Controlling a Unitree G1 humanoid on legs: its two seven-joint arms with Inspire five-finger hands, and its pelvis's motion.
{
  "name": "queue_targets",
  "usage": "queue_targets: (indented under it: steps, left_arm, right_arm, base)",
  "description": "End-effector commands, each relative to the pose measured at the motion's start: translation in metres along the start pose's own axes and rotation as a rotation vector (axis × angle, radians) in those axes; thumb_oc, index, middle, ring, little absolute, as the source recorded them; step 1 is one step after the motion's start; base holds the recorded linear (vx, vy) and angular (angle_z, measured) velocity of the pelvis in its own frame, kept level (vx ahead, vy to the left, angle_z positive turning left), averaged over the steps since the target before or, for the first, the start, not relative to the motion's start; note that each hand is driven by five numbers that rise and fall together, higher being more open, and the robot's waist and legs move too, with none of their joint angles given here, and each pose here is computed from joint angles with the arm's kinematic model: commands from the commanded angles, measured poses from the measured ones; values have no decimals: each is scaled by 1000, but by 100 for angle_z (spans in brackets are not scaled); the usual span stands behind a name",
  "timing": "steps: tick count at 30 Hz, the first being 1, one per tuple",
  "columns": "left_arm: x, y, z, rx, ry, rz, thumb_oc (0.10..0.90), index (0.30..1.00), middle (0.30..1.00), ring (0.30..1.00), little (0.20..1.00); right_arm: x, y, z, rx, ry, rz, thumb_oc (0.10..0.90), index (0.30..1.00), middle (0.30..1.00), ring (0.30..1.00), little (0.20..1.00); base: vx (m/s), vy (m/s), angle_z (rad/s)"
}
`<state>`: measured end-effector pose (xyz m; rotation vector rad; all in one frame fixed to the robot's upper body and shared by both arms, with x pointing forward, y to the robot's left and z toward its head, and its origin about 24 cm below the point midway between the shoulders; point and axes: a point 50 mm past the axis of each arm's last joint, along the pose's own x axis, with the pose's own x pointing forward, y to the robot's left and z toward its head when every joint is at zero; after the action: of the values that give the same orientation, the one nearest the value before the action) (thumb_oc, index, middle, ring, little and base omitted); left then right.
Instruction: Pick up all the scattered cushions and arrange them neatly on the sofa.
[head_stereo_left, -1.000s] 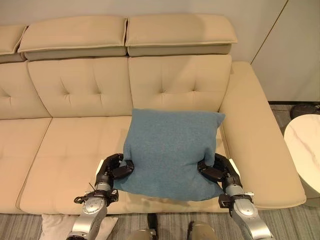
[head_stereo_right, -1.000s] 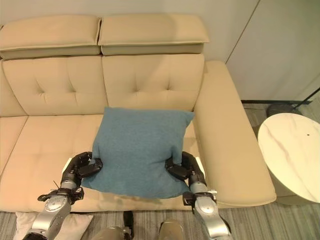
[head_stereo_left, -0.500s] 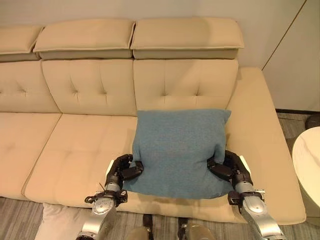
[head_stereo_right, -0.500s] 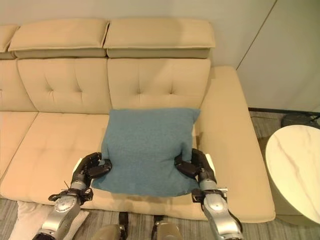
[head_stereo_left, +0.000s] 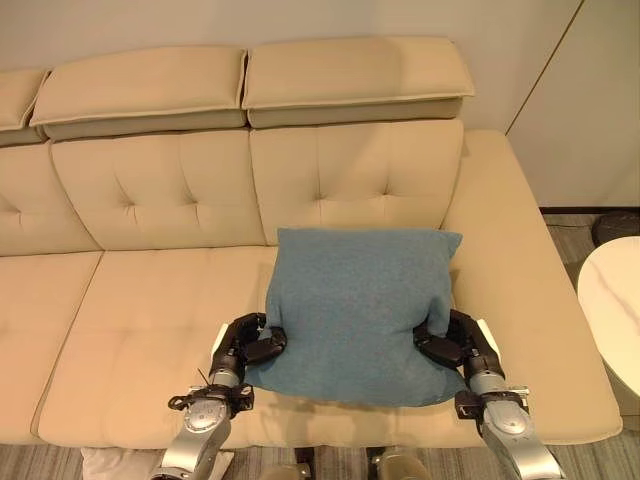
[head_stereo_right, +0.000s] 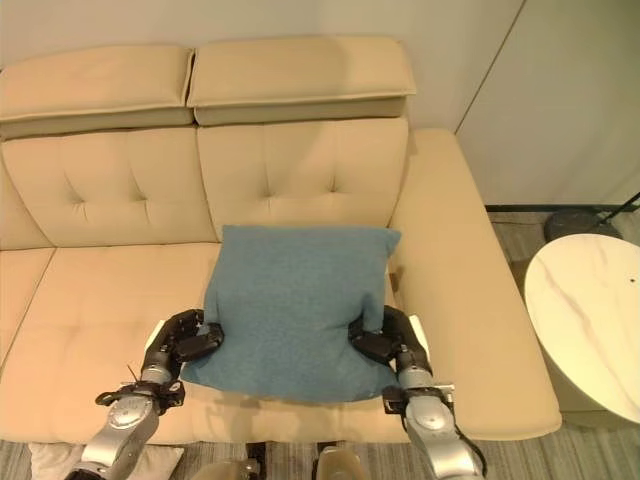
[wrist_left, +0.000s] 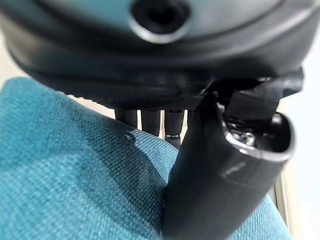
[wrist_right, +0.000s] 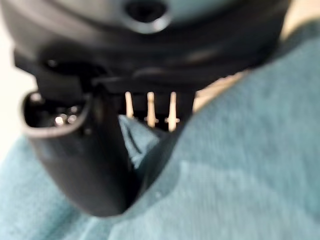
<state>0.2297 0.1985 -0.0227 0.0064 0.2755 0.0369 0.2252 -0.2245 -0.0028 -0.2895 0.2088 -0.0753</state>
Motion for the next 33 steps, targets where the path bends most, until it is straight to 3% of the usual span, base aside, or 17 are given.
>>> queue_targets:
  steps: [1, 13, 18, 24, 33]
  left_arm:
    - [15, -42, 82, 26, -401, -160, 400, 300, 300, 300, 300]
    - [43, -66, 165, 60, -697, -61, 400, 300, 300, 300, 300]
    - [54, -83, 243, 120, -914, -17, 400, 300, 300, 300, 300]
    - [43, -91, 318, 129, -1140, 80, 400, 300, 300, 300, 300]
    - [26, -99, 350, 90, -1277, 162, 400, 300, 300, 300, 300]
  right_arm:
    - [30, 23, 98, -39, -464, 21, 400, 300, 300, 300, 300]
    - [57, 37, 191, -182, -798, -126, 400, 300, 300, 300, 300]
    - [71, 29, 252, -264, -953, -293, 400, 300, 300, 300, 300]
    - [72, 14, 317, -362, -1113, -487, 400, 300, 300, 300, 300]
    - [62, 5, 347, -361, -1205, -646, 400, 300, 300, 300, 300]
  base:
    - [-62, 10, -6]
    - [-96, -5, -2]
    - [-58, -23, -2]
    - [-12, -6, 1]
    - [15, -14, 3]
